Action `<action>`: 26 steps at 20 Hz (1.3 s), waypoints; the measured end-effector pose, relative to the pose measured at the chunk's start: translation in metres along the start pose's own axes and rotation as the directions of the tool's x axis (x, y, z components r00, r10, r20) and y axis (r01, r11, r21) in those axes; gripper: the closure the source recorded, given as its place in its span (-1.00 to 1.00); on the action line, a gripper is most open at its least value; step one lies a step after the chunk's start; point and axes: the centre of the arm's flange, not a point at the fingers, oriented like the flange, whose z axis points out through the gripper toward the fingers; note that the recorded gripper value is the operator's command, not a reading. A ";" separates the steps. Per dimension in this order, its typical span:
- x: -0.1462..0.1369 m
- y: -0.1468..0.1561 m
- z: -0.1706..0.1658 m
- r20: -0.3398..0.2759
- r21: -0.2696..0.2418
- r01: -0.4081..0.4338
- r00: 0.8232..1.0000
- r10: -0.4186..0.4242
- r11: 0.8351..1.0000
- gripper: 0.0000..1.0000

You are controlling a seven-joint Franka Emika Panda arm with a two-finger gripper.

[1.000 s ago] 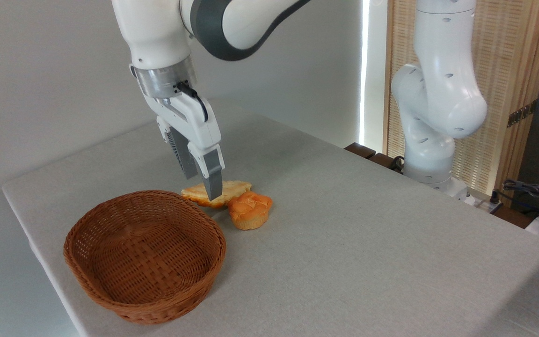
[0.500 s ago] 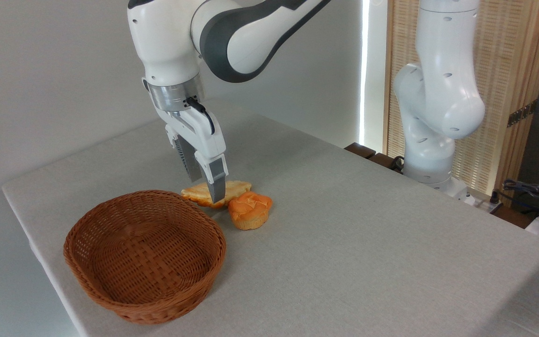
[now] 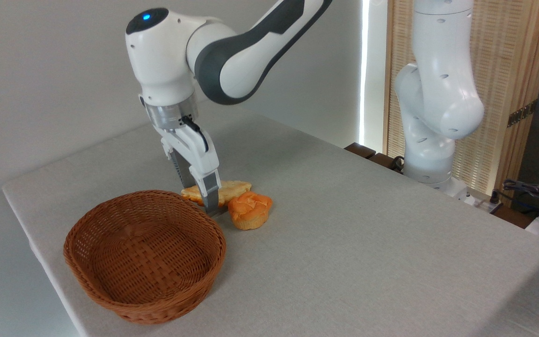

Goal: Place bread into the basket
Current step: 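Close the gripper on the pale bread roll, then lift the pale bread roll and carry it over the wicker basket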

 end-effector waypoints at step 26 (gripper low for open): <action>0.000 0.004 0.004 0.020 -0.013 -0.037 0.999 0.037 0.999 0.08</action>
